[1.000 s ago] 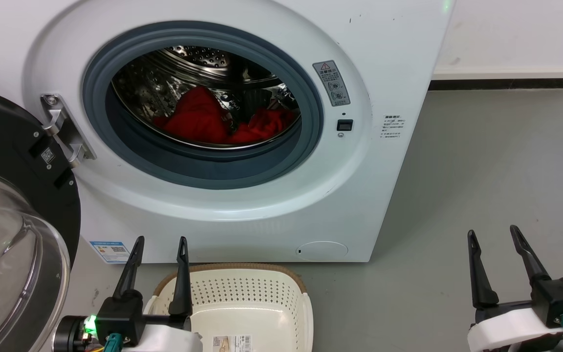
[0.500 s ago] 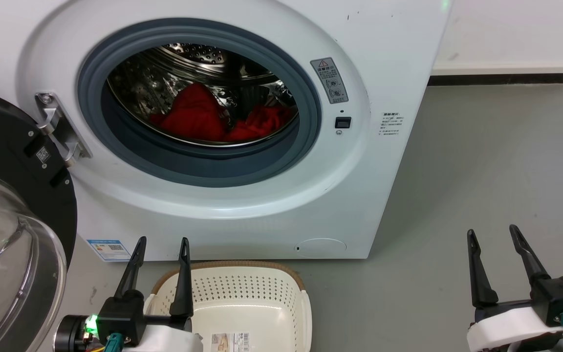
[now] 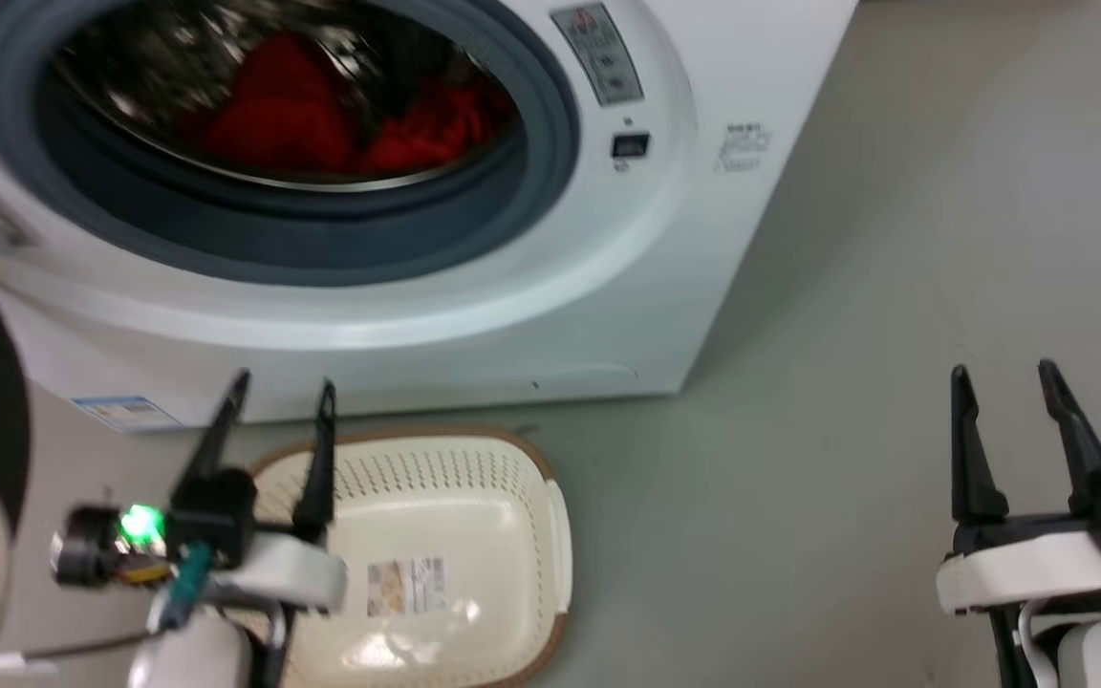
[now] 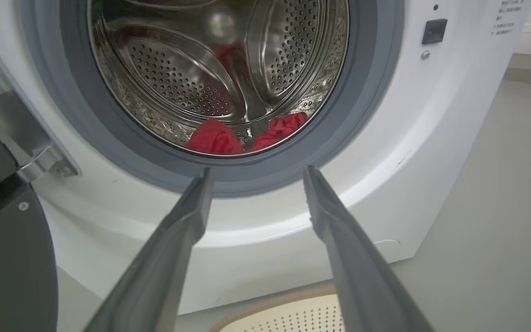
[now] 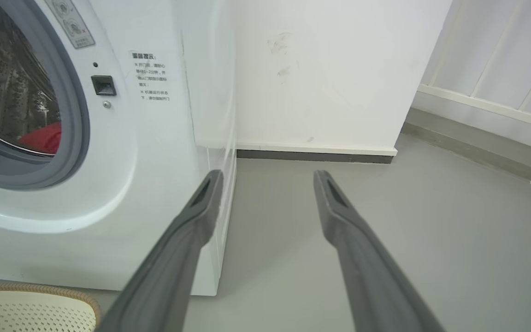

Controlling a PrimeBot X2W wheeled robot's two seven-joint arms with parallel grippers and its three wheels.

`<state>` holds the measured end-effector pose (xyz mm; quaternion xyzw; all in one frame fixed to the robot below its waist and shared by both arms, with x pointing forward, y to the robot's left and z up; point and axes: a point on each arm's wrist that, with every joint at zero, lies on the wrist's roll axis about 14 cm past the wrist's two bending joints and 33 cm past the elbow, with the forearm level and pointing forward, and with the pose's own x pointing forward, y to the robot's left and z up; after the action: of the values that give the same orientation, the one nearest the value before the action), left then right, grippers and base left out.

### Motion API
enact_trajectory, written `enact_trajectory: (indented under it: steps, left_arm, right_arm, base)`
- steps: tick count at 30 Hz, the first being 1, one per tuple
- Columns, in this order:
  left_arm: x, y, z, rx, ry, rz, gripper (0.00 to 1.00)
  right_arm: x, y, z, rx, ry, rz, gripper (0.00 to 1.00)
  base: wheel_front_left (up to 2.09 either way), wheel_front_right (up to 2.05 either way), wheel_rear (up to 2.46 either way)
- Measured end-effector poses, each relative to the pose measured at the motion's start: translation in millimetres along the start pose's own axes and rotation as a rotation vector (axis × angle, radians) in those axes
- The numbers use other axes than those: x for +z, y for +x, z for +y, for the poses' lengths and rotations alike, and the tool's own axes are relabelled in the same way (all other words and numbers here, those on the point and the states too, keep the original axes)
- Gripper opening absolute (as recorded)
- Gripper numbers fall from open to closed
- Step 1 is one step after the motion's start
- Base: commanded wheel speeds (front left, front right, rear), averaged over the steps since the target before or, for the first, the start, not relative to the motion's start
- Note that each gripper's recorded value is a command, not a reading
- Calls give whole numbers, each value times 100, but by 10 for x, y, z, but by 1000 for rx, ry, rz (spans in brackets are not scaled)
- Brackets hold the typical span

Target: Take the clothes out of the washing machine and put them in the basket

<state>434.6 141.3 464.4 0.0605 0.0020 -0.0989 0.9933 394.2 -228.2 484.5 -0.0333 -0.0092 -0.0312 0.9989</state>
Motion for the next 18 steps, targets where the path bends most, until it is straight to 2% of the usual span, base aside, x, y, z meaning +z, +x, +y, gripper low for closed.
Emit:
enact_trajectory:
  steps: [9,18]
  left_arm:
    - [-176,1175,221,-105,127,-52,100]
    - [-492,2394,446,-119,219,45,100]
  right_arm:
    - [-540,140,-250,-83,20,140,100]
    - [-869,201,-323,-95,-24,227,100]
  base:
    - [0,0,0]
    - [0,0,0]
